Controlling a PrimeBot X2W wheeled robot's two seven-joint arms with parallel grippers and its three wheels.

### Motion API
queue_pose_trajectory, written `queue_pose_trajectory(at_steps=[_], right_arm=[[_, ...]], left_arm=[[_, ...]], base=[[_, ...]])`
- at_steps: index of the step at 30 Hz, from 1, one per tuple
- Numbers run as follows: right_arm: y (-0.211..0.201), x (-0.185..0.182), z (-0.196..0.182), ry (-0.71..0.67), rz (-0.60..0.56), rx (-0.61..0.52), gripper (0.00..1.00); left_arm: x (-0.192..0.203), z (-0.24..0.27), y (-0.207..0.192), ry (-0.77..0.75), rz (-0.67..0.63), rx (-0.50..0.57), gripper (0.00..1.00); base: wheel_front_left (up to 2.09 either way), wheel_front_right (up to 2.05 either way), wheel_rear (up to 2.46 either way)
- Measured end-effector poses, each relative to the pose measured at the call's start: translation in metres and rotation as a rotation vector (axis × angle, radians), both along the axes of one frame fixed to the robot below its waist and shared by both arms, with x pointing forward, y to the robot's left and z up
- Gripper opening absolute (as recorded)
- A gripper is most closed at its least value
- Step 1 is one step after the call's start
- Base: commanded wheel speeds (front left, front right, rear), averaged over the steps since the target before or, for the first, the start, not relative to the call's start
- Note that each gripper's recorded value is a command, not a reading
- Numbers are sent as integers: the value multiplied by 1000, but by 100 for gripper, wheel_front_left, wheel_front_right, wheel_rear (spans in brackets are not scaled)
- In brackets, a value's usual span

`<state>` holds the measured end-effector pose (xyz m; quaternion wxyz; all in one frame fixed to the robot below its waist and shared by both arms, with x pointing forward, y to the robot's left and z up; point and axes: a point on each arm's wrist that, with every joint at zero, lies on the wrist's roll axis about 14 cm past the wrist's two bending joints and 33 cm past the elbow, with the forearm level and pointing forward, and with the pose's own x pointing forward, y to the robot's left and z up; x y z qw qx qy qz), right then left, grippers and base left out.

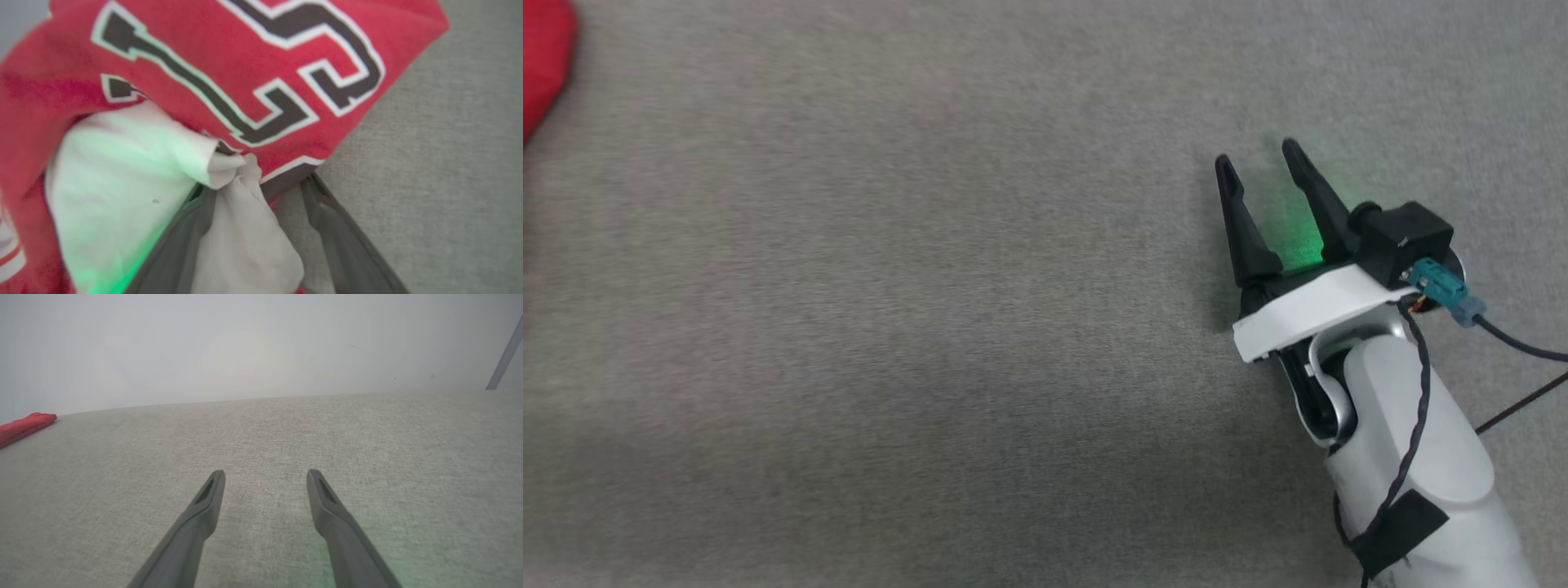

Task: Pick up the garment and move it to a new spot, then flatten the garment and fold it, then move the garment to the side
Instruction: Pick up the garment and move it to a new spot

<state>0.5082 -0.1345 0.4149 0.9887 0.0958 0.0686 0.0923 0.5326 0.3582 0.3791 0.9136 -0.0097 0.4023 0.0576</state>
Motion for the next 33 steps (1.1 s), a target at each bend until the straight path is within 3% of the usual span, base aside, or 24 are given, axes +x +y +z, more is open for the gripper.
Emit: queue_pose_trajectory(at_steps=[8,9,10,11,12,18,25,28,33], right_arm=[[-11,3,-8,1,-17,-17,100],[-9,4,-7,-6,-12,-17,100],[-8,4,-5,-12,-8,-15,100],[-5,5,-2,-20,-1,-14,100],[-3,6,1,-28,5,-12,100],[10,6,22,-75,37,-2,100],[19,-10,51,-114,48,29,100],[20,-18,64,-136,44,49,100],[7,-30,85,-178,-3,79,100]], left_arm=[[18,-34,0,72,3,21,100],[19,-35,0,75,10,17,93],[18,-35,-1,79,7,15,42],[18,-34,-2,77,6,12,4],[17,-32,-2,72,12,5,0],[17,-7,-2,-58,-7,38,0],[27,78,-5,-364,-74,119,0],[30,115,-22,-478,-144,130,0],[33,155,-100,-610,-376,82,0]], base=[[0,0,0],[0,0,0],[0,0,0],[0,0,0],[0,0,0],[0,0,0],[0,0,0],[0,0,0],[0,0,0]])
